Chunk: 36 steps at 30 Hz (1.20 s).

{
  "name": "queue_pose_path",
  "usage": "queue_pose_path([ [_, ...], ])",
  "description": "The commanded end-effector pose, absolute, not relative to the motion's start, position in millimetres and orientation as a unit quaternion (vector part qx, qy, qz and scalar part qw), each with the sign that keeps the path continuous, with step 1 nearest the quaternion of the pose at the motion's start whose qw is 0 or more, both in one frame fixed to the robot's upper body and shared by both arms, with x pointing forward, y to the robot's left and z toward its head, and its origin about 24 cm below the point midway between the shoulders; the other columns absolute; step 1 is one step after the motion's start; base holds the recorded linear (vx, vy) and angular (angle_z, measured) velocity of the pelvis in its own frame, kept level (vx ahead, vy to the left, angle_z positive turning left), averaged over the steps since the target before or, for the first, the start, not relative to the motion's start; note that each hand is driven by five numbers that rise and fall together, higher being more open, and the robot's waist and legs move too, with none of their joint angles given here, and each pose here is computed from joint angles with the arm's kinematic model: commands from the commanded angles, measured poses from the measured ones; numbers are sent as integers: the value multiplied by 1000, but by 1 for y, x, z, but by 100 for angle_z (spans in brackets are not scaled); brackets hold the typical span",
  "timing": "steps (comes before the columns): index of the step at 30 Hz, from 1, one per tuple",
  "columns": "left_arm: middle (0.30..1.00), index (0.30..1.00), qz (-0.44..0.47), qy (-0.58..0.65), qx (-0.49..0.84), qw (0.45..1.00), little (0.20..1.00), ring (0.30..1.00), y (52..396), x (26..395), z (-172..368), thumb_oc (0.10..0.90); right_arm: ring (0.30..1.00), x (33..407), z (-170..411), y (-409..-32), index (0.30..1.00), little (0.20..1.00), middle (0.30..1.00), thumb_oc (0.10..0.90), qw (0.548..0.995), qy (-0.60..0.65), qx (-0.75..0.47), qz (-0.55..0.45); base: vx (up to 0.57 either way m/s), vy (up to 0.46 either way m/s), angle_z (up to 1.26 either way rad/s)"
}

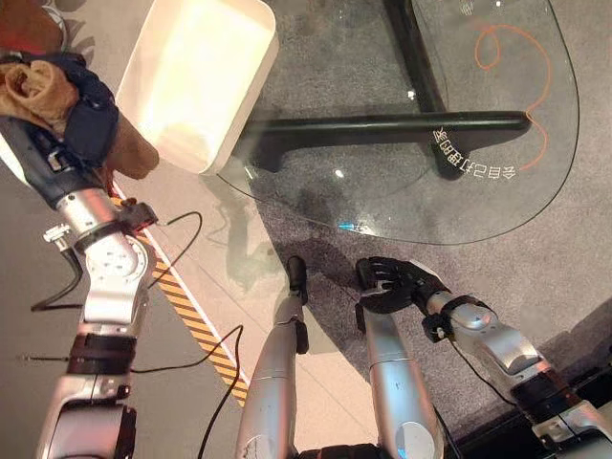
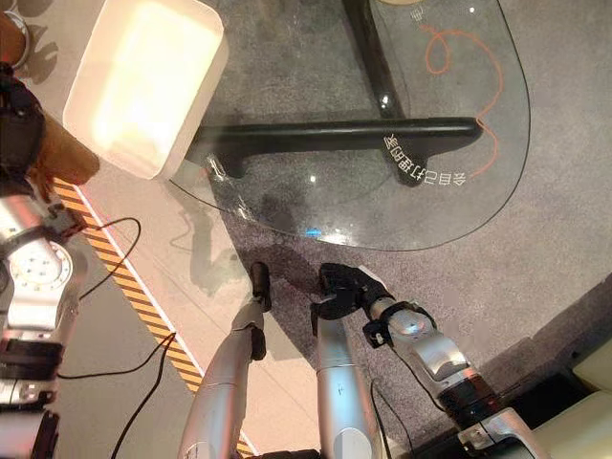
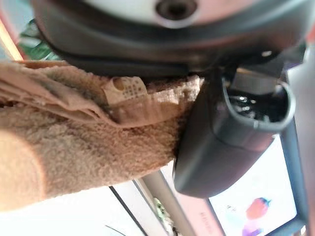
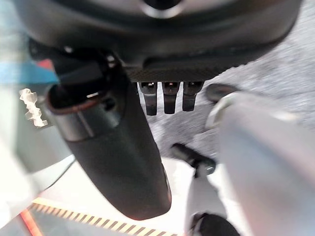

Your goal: Wipe the table with a cloth and put it in the basket.

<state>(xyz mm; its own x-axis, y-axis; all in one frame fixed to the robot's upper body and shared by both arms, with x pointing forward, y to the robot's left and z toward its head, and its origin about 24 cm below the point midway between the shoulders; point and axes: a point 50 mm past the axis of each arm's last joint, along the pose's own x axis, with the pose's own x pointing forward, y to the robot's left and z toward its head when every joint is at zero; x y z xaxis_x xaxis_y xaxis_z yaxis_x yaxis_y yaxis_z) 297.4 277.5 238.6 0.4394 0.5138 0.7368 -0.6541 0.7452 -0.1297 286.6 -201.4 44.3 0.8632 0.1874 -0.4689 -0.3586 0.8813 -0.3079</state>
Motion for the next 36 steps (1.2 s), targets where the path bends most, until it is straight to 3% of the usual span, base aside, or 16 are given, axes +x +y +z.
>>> queue_pose_path([
  [1, 300, 300, 421, -535, 155, 716, 200, 300, 291, 275, 319, 100, 900, 276, 38, -190, 900, 900, 900, 800, 939, 215, -187, 191, 124, 224, -9],
  [13, 300, 300, 500, -427, 303, 690, 200, 300, 324, 306, 357, 100, 900, 274, 17, -207, 900, 900, 900, 800, 939, 245, -172, 167, 110, 145, -8],
  [36, 300, 300, 499, -293, 394, 714, 200, 300, 372, 310, 367, 100, 900, 265, 9, -215, 900, 900, 900, 800, 958, 235, -87, 140, 48, -6, 2],
])
